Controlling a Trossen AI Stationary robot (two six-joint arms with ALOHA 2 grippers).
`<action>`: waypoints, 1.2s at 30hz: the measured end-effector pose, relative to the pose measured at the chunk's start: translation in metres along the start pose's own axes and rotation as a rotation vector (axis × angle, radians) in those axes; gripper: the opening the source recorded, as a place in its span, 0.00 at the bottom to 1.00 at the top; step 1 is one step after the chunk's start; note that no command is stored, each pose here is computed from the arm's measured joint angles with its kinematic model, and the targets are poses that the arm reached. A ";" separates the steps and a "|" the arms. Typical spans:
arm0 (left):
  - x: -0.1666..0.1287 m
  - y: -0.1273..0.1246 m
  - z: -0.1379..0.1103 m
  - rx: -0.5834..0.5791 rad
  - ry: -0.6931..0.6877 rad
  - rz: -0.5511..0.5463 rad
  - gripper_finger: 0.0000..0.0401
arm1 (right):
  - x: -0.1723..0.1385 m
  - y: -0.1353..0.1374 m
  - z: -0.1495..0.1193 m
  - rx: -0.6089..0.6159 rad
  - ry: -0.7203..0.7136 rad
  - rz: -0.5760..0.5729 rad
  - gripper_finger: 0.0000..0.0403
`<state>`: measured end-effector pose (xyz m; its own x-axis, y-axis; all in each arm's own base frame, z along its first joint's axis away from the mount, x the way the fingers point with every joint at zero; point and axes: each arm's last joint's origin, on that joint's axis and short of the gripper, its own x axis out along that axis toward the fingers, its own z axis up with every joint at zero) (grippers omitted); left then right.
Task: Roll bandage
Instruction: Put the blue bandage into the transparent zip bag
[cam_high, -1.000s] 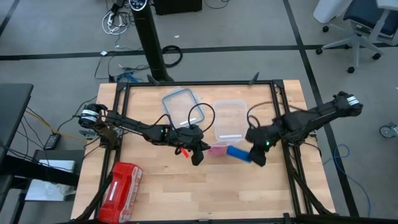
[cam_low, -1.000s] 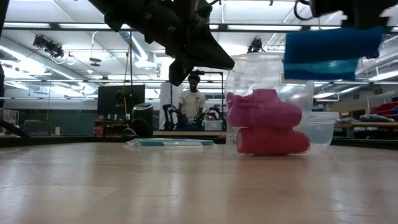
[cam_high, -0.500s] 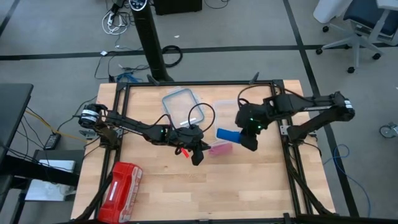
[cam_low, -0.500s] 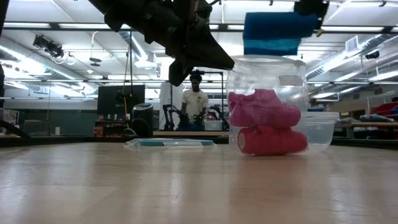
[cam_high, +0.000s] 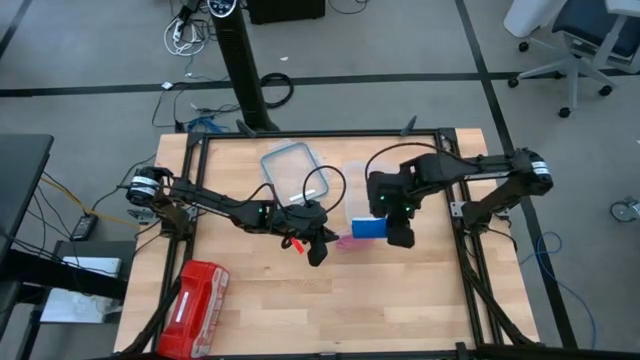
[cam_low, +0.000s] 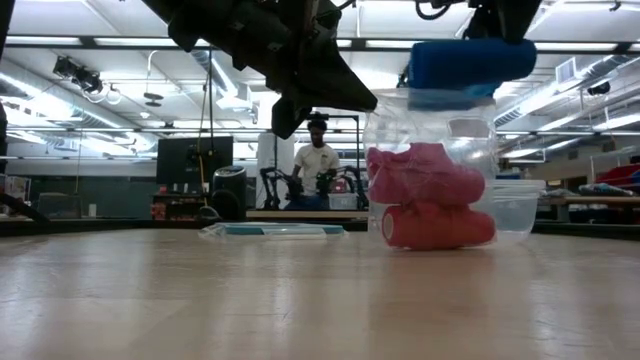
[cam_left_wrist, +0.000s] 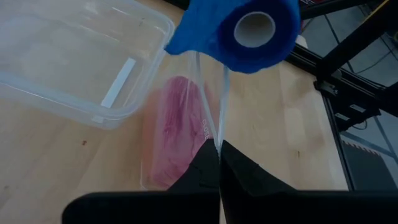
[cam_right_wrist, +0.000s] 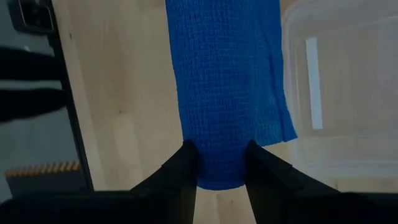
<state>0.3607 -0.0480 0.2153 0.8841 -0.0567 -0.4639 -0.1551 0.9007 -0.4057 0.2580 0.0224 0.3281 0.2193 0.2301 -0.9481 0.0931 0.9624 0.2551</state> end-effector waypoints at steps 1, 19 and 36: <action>0.000 0.000 0.000 0.000 0.002 -0.003 0.00 | 0.000 0.000 0.000 -0.018 0.004 0.003 0.28; 0.000 -0.001 0.002 0.005 -0.013 -0.025 0.00 | 0.001 -0.021 0.006 -0.013 0.047 0.006 0.28; 0.000 -0.002 0.002 0.003 -0.018 -0.027 0.00 | -0.021 -0.016 0.017 -0.256 -0.083 -0.143 0.28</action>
<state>0.3619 -0.0486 0.2178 0.8955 -0.0733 -0.4390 -0.1299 0.9004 -0.4153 0.2686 -0.0001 0.3469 0.3009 0.0868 -0.9497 -0.1171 0.9917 0.0536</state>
